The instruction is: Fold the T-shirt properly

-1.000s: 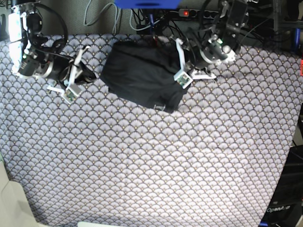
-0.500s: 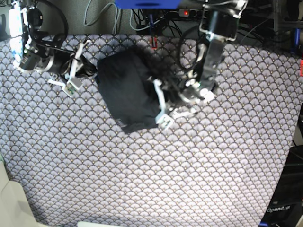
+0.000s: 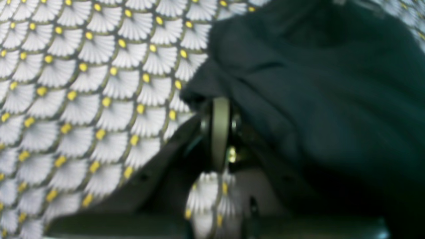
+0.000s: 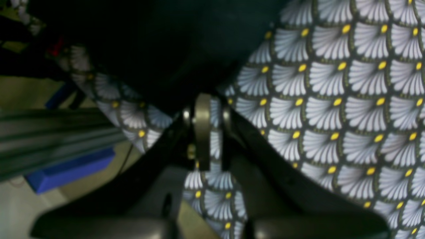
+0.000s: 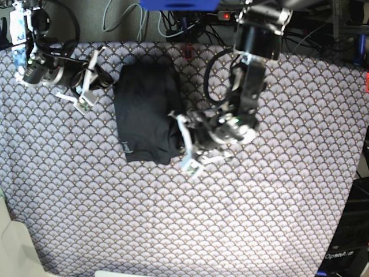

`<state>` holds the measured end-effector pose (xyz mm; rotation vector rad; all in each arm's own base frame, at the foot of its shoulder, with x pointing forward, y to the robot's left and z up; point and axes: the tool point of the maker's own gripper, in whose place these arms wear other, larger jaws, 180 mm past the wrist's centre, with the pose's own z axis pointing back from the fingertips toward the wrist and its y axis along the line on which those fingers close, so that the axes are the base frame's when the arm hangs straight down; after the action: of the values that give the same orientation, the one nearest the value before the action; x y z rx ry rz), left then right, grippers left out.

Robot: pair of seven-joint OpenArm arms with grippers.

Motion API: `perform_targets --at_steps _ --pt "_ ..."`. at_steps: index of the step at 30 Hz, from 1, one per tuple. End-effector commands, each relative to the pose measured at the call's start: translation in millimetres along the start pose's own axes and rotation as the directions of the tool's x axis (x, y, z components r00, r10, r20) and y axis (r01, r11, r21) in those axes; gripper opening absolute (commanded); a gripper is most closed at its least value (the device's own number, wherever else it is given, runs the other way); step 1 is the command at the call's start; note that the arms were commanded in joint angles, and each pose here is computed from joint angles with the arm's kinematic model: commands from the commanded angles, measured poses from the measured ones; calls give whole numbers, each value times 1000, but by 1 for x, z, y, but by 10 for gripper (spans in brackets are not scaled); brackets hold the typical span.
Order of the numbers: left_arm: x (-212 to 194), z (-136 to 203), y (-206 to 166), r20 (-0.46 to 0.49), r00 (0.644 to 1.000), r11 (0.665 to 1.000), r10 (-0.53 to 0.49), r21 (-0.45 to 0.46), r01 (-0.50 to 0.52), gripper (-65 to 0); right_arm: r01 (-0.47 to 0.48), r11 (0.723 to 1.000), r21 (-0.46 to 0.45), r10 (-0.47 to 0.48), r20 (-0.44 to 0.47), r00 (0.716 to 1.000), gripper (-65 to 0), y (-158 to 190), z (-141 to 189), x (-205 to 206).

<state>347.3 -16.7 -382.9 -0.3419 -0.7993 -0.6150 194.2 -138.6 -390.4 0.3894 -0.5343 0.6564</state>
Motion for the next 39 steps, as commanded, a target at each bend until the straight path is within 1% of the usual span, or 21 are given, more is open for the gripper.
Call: perform_targets --at_steps 1,3,5,9,11,15,17,22,26,28,30,32,34,36,39 --pt "17 14 19 49 999 998 -17 53 14 -650 -16 1000 2 16 42 999 -624 -1 5 11" --pt "16 27 29 45 999 996 -27 89 23 -650 -19 1000 2 18 48 999 -624 -1 5 13" --pt "4 35 33 19 1000 994 -21 109 19 -650 -19 1000 1 19 49 999 -624 -2 6 14" --pt "-42 50 35 -55 998 992 1 129 6 -650 -10 1000 3 10 41 999 -625 -2 4 10" --pt "-69 61 36 -93 995 990 20 142 -6 -650 -7 1000 4 7 67 998 -624 -2 5 13" --pt "-120 97 48 -177 983 979 54 202 -18 -650 9 1000 24 -11 78 997 -624 7 2 9" --pt "-137 117 60 -198 977 968 79 248 -28 -650 16 999 34 -19 83 996 -624 11 0 9" --pt "-157 161 89 -179 975 927 132 370 -58 -650 31 998 46 -35 87 996 -624 17 -3 8" --pt "-166 183 103 -180 970 898 163 433 -70 -650 28 998 58 -32 85 996 -624 26 0 5" --pt "-166 187 105 -176 971 893 164 444 -70 -650 19 998 63 -25 87 996 -624 31 2 6" --pt "-171 190 99 -190 968 897 166 436 -68 -650 17 998 61 -22 91 996 -625 33 5 5" --pt "-170 190 89 -207 970 915 127 401 -34 -650 26 998 52 -30 87 996 -627 31 7 2" --pt "-167 191 71 -225 972 943 65 333 14 -650 57 998 9 -57 77 995 -627 20 16 -7" --pt "-168 192 57 -241 970 959 21 279 49 -650 94 994 -48 -90 70 994 -627 4 28 -19" --pt "-172 191 48 -241 970 963 36 266 30 -650 145 980 -133 -139 55 989 -627 -16 49 -38"
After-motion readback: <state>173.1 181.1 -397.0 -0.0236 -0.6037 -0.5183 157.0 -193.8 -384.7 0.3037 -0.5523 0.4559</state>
